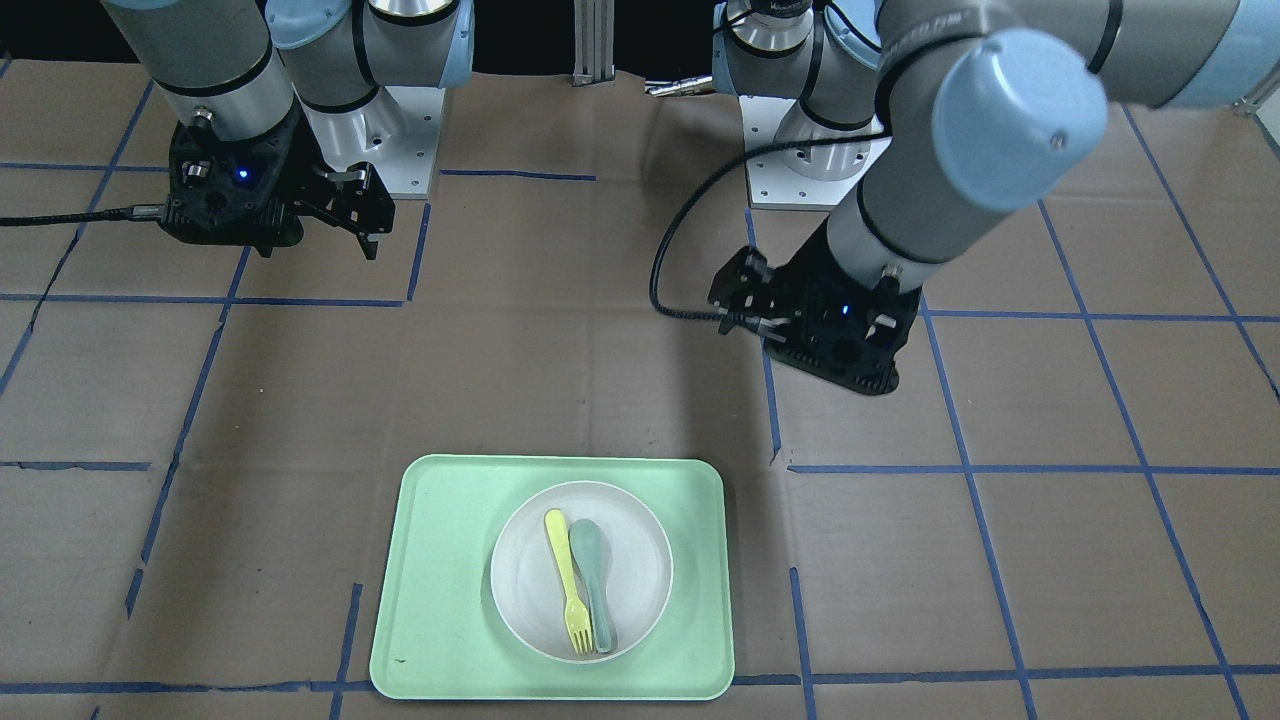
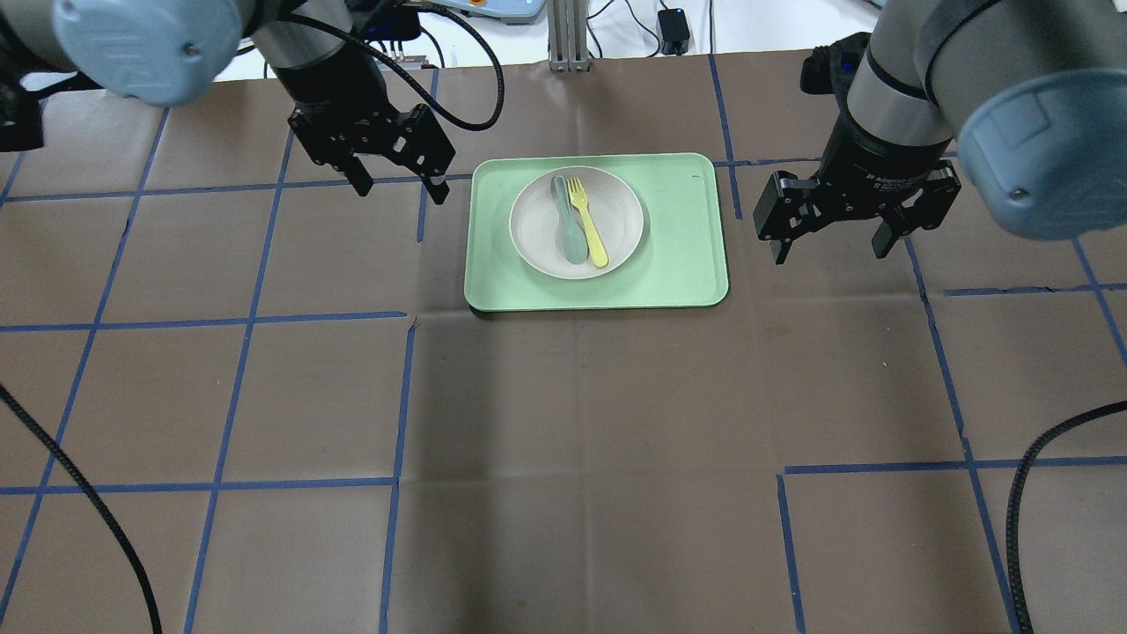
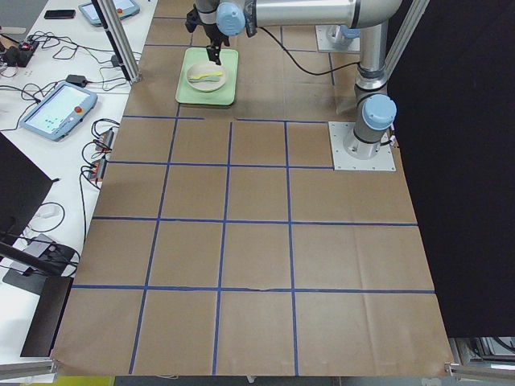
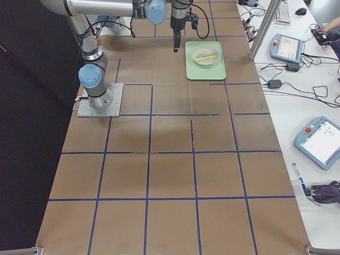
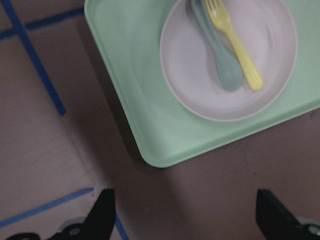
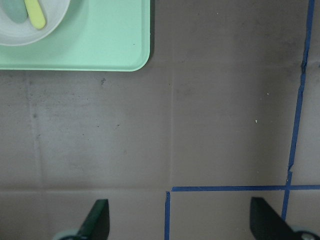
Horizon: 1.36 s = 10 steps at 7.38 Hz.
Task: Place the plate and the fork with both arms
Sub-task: 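Open the left gripper and raise it away from the plate, then move the right gripper over the plate above the yellow fork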
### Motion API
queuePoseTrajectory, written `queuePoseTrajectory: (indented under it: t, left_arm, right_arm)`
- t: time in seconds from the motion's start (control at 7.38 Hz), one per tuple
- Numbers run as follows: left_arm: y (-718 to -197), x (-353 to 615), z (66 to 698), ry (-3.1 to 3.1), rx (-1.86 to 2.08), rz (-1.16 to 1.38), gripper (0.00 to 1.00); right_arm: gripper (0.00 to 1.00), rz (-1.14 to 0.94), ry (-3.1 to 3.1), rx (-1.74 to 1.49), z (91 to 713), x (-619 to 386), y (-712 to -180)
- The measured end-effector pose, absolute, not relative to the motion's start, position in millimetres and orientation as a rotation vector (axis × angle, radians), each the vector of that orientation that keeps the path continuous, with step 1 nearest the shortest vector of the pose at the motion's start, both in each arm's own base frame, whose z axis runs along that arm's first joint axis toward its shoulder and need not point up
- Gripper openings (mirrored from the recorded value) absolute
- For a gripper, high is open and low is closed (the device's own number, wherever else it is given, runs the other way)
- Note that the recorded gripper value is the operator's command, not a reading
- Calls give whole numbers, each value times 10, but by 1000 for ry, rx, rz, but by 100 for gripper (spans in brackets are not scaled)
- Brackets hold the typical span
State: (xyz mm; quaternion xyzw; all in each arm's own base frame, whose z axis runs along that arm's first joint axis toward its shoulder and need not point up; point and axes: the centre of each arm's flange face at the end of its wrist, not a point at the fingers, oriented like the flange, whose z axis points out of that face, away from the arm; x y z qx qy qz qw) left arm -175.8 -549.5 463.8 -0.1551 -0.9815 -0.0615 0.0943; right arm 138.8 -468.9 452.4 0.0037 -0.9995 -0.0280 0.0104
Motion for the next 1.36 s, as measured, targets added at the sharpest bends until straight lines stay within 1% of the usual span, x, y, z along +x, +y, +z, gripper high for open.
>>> queuePoseTrajectory:
  t: [0.27,0.41,0.81,1.08,1.36]
  left_arm:
    - [-4980,-1618,4965,-2914,-450,-187,100]
    - [-4830,-1525,5026,-2908,-444,-212,100]
    - [-4560,-1261,5268,-3004,-330,-186,100]
    - [-4518,-1193,5163,-3087,-140,-230,100]
    - [-4475,-1182,4970,-3113,-14,-182,100]
  right_arm:
    - [100,-80,-3122,15,4534,1389,-4696]
    - [100,-75,-3121,21,4548,1387,-4699]
    - [100,-42,-3127,25,4649,1383,-4737]
    - [100,-8,-3130,32,4755,1409,-4821]
    - [100,-17,-3132,38,4738,1496,-5139]
